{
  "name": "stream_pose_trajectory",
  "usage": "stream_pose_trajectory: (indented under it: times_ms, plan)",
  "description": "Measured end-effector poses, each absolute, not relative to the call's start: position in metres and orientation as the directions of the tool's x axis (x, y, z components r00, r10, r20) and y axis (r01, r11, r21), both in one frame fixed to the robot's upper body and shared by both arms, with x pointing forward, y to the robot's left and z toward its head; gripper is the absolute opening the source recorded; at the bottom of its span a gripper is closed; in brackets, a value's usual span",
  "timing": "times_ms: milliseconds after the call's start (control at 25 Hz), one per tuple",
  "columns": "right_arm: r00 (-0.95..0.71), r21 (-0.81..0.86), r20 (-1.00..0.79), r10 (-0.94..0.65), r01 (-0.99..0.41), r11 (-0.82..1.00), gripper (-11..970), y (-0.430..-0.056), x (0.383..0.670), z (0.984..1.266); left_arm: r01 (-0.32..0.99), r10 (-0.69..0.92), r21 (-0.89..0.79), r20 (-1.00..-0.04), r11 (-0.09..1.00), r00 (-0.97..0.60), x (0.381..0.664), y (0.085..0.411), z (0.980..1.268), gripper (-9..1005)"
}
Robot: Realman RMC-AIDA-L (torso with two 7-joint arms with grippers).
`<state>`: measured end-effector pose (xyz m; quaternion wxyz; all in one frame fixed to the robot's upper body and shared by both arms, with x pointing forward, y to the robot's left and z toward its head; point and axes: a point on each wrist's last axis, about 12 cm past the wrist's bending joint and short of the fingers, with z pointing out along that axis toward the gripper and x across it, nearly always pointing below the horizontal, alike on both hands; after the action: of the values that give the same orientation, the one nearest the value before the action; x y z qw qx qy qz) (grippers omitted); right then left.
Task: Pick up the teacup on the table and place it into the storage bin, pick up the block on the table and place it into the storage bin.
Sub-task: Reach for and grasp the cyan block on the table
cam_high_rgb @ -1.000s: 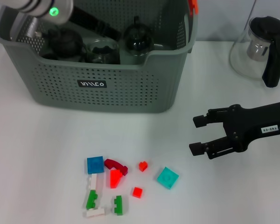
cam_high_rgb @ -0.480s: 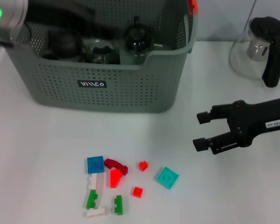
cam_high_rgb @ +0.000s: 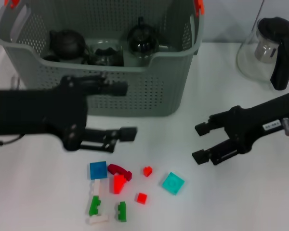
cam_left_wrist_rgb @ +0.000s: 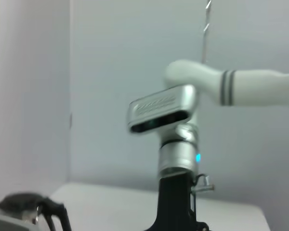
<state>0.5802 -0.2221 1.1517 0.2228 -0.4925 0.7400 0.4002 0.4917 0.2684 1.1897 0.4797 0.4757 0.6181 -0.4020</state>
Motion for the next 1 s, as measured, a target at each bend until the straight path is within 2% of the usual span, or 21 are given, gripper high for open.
stream_pose_trajectory:
  times_ms: [80, 200, 360, 720, 1000]
  plan:
    - [-0.417, 0.383, -0.695, -0.585, -0.904, 0.19, 946, -0.213, 0.583, 1.156, 0.976, 0.143, -0.021, -0.988, 0.217, -0.053, 0.486, 0.279, 1.173, 861]
    - [-0.416, 0.386, -0.639, -0.647, -0.901, 0.197, 946, -0.198, 0.588, 1.165, 0.964, 0.067, 0.008, -0.998, 0.267, -0.01, 0.479, 0.296, 1.151, 861]
    - [-0.407, 0.373, -0.539, -0.737, -0.9, 0.225, 946, -0.177, 0.593, 1.178, 0.95, 0.034, 0.018, -0.999, 0.313, 0.008, 0.474, 0.307, 1.133, 861]
    - [-0.419, 0.323, -0.322, -0.849, -0.892, 0.318, 946, -0.138, 0.596, 1.188, 0.949, 0.131, -0.036, -0.988, 0.312, -0.081, 0.474, 0.311, 1.117, 862]
    - [-0.447, 0.28, -0.241, -0.861, -0.882, 0.379, 947, -0.114, 0.593, 1.185, 0.925, 0.216, -0.046, -0.967, 0.376, -0.135, 0.479, 0.314, 1.102, 861]
